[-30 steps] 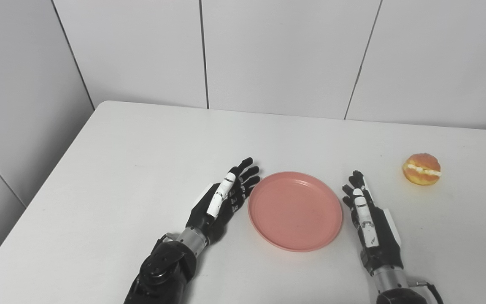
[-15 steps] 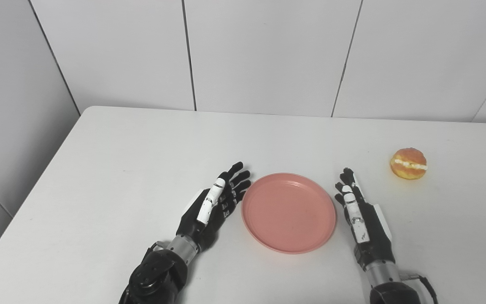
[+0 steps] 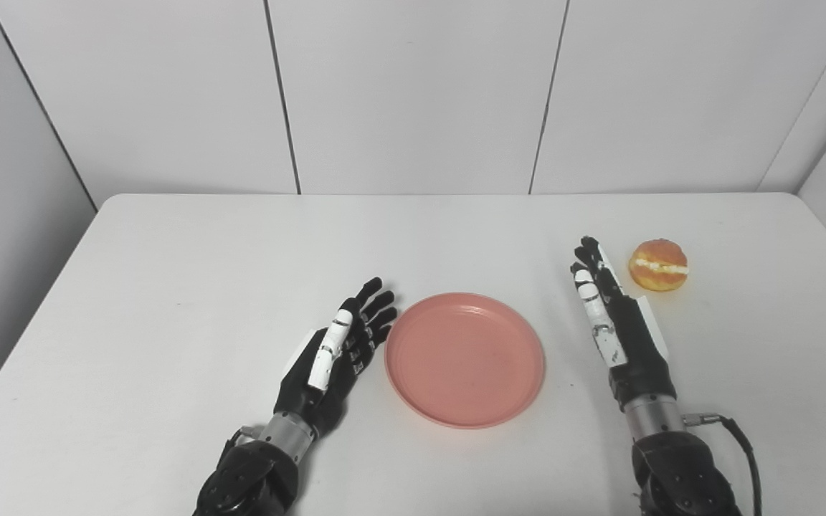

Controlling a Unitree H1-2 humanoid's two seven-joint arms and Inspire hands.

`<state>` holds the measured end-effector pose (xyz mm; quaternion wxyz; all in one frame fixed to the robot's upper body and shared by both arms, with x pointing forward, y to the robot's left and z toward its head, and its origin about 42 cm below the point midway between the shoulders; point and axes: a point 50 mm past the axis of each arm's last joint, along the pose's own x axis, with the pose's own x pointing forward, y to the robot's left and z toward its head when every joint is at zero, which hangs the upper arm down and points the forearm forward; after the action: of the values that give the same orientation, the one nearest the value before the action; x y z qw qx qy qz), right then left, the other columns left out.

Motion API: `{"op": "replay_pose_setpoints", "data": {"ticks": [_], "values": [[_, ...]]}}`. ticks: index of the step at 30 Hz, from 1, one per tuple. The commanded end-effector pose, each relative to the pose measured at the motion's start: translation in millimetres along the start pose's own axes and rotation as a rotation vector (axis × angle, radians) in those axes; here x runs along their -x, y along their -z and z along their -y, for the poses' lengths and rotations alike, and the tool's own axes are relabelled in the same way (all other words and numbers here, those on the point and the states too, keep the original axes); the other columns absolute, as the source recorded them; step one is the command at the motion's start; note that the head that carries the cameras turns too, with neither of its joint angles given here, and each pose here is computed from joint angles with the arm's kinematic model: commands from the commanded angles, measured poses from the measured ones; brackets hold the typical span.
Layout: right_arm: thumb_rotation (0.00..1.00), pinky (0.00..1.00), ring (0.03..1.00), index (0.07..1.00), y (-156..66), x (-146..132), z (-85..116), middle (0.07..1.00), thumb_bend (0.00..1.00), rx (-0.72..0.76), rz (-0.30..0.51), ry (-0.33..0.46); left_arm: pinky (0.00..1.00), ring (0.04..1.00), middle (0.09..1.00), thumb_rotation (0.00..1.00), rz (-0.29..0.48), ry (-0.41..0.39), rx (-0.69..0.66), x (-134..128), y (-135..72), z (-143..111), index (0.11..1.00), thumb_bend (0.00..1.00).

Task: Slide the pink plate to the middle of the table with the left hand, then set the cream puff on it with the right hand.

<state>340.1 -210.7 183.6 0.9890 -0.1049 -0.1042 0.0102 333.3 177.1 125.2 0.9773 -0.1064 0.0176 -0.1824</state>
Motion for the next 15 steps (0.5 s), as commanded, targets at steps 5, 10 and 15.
{"op": "replay_pose_setpoints", "data": {"ticks": [5, 10, 15], "values": [[1.0, 0.93, 0.905, 0.958, -32, -21, 18, 0.943, 0.49, 0.082, 0.136, 0.039, 0.98, 0.962, 0.964, 1.0, -0.075, -0.099, -0.009, 21, 30, -18, 0.956, 0.42], [1.0, 0.86, 0.92, 0.967, -44, -33, 31, 0.952, 0.5, 0.153, 0.176, 0.045, 1.0, 0.972, 0.976, 1.0, -0.06, -0.102, 0.0, 26, 33, -23, 0.97, 0.42], [0.95, 0.8, 0.916, 0.968, -53, -40, 48, 0.962, 0.51, 0.274, 0.206, 0.077, 1.0, 0.976, 0.98, 1.0, -0.057, -0.114, 0.004, 29, 35, -27, 0.975, 0.41]]}}
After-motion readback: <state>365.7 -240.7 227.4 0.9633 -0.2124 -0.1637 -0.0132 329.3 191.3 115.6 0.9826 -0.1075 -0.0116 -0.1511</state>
